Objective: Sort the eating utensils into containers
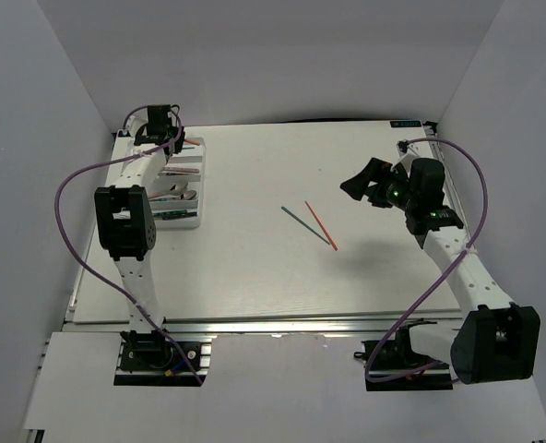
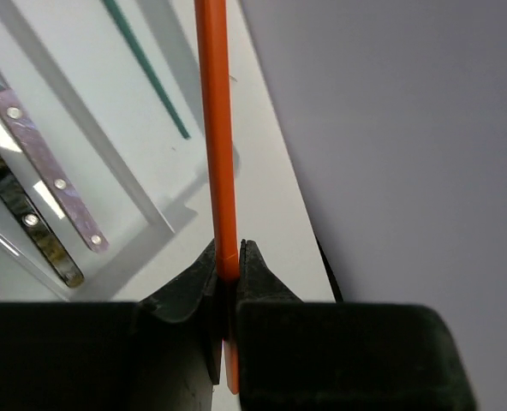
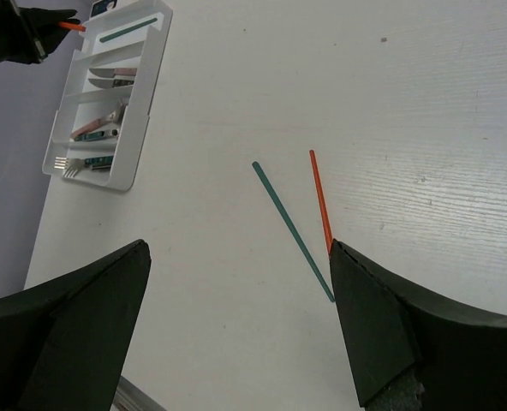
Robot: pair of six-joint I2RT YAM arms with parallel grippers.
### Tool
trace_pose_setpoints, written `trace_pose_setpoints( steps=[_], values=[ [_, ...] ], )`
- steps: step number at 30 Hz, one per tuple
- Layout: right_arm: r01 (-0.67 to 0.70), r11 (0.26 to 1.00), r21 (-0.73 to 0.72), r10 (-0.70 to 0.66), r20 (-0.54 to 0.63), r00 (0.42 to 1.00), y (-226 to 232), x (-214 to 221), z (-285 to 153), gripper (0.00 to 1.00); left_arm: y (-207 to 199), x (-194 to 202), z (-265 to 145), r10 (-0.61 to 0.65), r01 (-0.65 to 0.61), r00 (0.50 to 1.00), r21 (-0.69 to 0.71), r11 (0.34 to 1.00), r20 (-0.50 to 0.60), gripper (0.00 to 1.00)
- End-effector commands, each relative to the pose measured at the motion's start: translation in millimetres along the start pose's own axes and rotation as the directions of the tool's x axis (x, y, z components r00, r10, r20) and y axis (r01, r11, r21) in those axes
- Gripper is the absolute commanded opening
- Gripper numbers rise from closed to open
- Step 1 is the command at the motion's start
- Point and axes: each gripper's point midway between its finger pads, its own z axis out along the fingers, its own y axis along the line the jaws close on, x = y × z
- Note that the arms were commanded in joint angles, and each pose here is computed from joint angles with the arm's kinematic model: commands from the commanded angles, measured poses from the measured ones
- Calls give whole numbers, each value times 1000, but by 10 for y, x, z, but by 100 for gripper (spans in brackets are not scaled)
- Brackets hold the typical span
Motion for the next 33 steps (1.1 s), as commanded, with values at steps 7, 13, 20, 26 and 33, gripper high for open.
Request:
trace_pose_setpoints(
  steps=[7,13,20,26,33],
  values=[
    [98,995,-20,-98,7,995,76,31,-168,89,195,-416,630,-210,218,973,-81,973,96,7],
    [120,993,15,-119,-35,992,9,175,-102,89,435,-291,875,-243,250,967,-98,963,79,13],
    [180,982,53,-176,-80,981,-1,251,-49,89,405,-211,918,-276,278,960,-51,959,44,53],
    [225,972,72,-213,-138,967,-22,353,55,89,189,-330,723,-278,279,959,0,960,44,66],
    [447,881,156,-346,-433,832,-246,1028,448,89,-440,-530,90,-142,136,990,156,978,24,82]
  ],
)
